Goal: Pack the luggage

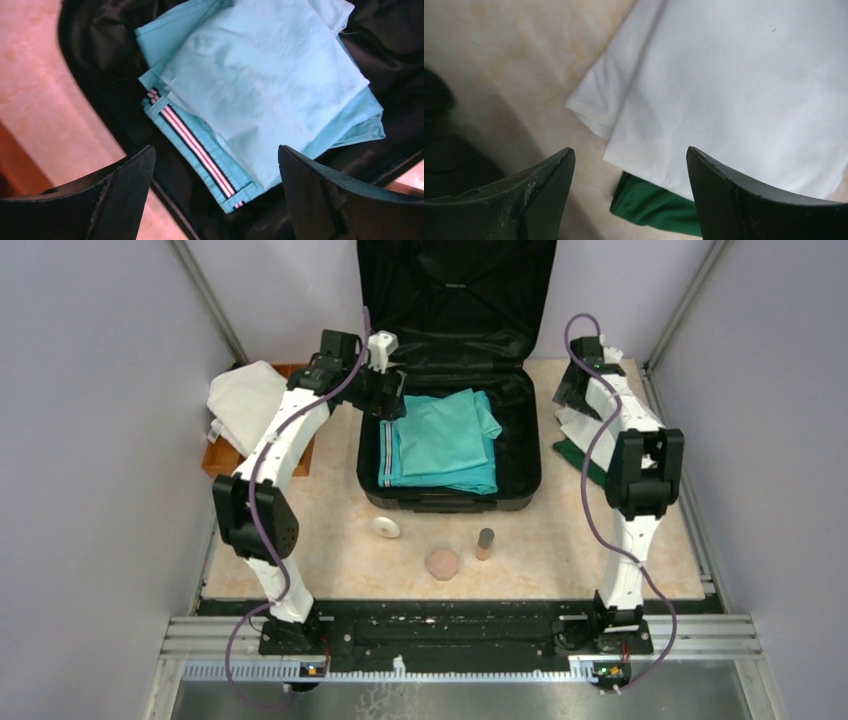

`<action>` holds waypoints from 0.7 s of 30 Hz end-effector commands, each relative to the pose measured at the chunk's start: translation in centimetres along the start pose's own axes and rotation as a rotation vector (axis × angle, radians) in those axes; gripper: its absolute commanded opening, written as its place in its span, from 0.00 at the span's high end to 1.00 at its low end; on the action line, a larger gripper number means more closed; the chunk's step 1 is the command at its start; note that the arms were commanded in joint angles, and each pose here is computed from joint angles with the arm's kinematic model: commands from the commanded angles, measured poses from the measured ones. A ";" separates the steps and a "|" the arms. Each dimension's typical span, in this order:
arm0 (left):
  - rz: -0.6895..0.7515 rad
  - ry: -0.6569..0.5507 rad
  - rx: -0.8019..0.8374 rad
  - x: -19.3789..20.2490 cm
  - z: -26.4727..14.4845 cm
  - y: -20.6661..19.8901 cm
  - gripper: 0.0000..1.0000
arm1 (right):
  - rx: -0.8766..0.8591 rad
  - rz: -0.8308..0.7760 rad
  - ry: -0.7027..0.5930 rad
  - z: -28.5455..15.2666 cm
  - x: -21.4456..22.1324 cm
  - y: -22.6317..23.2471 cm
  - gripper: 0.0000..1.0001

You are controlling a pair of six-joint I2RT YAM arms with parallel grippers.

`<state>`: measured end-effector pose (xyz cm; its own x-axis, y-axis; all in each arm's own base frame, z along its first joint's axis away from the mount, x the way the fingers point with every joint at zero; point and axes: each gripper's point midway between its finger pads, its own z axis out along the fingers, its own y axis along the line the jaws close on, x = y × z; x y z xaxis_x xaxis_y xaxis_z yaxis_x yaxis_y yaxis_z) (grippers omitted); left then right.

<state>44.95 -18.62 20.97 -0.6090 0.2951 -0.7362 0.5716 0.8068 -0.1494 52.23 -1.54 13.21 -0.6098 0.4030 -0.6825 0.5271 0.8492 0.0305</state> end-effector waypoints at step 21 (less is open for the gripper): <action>0.023 0.022 0.036 2.6 -1.7 -0.8 0.02 | 0.051 -0.125 0.094 8.6 4.4 1.5 0.37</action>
<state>41.18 -17.12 19.41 -0.6407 0.3293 -0.6936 0.5878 0.7915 -0.1672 54.55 -1.95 5.03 -0.7227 0.3134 -0.6160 0.4703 0.8761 -0.1060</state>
